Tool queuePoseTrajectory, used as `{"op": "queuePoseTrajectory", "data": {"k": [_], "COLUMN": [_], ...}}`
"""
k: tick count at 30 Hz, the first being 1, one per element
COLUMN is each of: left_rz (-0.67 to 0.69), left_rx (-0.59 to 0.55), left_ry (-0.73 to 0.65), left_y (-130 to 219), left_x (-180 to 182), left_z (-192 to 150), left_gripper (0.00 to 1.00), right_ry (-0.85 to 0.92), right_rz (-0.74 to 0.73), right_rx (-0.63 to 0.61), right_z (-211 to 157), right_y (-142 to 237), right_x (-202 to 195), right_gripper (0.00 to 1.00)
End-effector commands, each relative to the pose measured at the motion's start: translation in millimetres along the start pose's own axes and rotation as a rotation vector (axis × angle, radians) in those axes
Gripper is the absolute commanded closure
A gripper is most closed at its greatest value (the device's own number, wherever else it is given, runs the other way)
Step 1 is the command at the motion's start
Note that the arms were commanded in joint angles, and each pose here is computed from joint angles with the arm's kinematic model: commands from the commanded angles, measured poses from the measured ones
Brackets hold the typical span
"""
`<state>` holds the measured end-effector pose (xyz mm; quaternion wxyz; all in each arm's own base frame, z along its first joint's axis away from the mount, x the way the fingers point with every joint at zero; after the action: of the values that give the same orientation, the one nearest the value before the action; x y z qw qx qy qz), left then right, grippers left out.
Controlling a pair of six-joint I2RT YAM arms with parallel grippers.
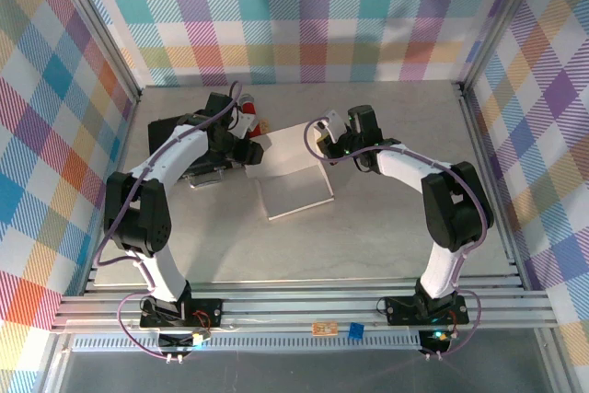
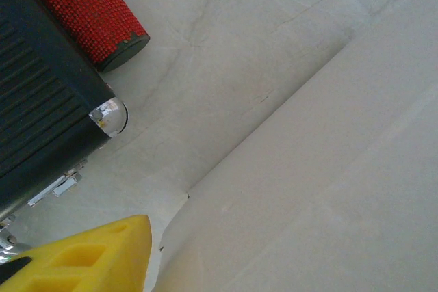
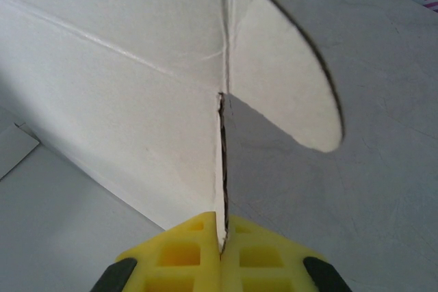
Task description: Fold the paper box
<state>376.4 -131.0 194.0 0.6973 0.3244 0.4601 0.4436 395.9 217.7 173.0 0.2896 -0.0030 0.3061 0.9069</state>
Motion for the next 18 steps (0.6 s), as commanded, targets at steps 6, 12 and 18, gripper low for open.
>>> {"op": "queuePoseTrajectory", "data": {"k": [6,12,18], "left_rz": [0.05,0.08,0.082], "left_rx": [0.027,0.037,0.028], "left_ry": [0.0,-0.006,0.016], "left_y": [18,21,17], "left_x": [1,5,5], "left_z": [-12,-19,-13], "left_gripper": [0.48,0.64,0.72], "right_ry": [-0.011,-0.02,-0.025], "right_rz": [-0.008,-0.005,-0.008], "right_rx": [-0.011,-0.009,-0.012], "right_z": [7,5,7], "right_y": [-3,-5,-6], "right_x": [-8,-8,-9], "right_gripper": [1.0,1.0,1.0]}}
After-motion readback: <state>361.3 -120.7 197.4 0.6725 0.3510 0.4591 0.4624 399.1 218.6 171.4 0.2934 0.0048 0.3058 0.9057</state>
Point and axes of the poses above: each hand's point on the last joint's axis, 136 mm out from that joint toward the fingers, its own y axis back along the fingers, its own x axis along the line the jaws close on, z = x × y, the point moved 7 cm from there along y, back along the fingers, and after that the axes turned 13 degrees about y, right-handed, at the moved point
